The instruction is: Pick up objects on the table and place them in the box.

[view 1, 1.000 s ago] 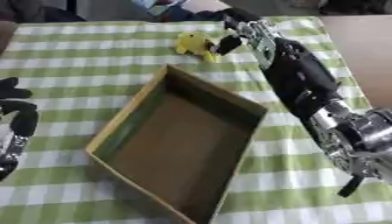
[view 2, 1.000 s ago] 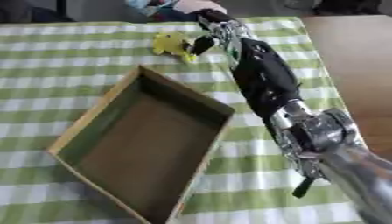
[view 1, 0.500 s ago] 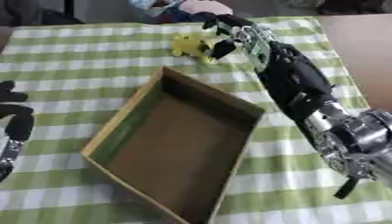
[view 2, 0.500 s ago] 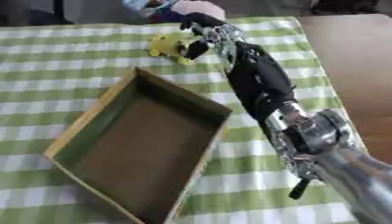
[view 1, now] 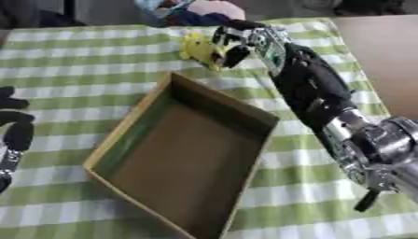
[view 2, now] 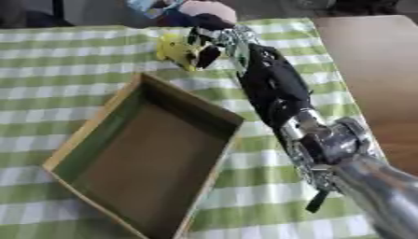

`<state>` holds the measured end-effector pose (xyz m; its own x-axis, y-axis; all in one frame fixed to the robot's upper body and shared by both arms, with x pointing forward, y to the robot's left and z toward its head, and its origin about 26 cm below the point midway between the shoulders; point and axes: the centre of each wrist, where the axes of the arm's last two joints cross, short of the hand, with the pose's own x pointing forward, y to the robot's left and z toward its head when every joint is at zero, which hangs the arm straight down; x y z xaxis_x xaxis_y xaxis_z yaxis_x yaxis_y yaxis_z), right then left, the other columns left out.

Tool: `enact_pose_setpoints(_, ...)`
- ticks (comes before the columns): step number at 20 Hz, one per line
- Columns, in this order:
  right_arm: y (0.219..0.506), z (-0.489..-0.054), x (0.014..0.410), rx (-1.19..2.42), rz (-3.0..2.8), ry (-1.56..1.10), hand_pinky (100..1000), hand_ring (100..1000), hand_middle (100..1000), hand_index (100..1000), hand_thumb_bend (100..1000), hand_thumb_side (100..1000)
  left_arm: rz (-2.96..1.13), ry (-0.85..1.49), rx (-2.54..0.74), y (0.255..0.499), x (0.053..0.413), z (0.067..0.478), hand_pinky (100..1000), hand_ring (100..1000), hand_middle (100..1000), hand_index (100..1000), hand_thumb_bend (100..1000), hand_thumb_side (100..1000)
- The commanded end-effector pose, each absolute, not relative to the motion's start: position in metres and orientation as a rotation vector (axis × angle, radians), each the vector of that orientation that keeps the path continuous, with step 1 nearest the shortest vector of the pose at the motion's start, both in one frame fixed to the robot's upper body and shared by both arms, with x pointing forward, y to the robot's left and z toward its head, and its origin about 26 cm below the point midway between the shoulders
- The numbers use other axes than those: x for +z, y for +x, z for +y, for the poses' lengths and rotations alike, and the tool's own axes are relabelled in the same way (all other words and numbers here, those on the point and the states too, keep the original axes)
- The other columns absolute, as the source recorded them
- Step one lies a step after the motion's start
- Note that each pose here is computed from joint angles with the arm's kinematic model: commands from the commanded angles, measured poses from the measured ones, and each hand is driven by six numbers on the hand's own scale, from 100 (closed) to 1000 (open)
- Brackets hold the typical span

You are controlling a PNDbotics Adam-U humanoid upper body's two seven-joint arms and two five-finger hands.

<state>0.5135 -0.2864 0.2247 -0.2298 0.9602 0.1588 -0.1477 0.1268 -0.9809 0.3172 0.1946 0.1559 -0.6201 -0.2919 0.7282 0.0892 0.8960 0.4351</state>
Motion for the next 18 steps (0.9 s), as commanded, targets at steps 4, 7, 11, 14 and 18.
enact_pose_setpoints(4, 0.511, -0.288, 0.258, 1.262, -1.5, -1.002, 851, 766, 798, 444, 100, 175, -2.207, 0.146, -0.558, 0.317, 0.164, 0.194, 818, 644, 667, 851, 507, 686)
enact_pose_setpoints(7, 0.51, -0.287, 0.266, 1.256, -1.546, -1.02, 849, 762, 796, 440, 100, 174, -2.206, 0.148, -0.559, 0.317, 0.164, 0.195, 818, 645, 667, 851, 506, 687)
enact_pose_setpoints(11, 0.507, -0.285, 0.278, 1.257, -1.615, -1.019, 847, 757, 793, 432, 100, 170, -2.201, 0.154, -0.559, 0.317, 0.163, 0.196, 818, 645, 667, 851, 505, 687)
enact_pose_setpoints(14, 0.503, -0.283, 0.291, 1.283, -1.676, -1.005, 848, 756, 794, 429, 100, 164, -2.192, 0.163, -0.557, 0.317, 0.16, 0.198, 818, 645, 667, 851, 504, 687)
enact_pose_setpoints(18, 0.493, -0.278, 0.312, 1.415, -1.745, -1.002, 856, 762, 799, 427, 100, 145, -2.178, 0.208, -0.529, 0.318, 0.157, 0.207, 818, 646, 668, 851, 501, 688)
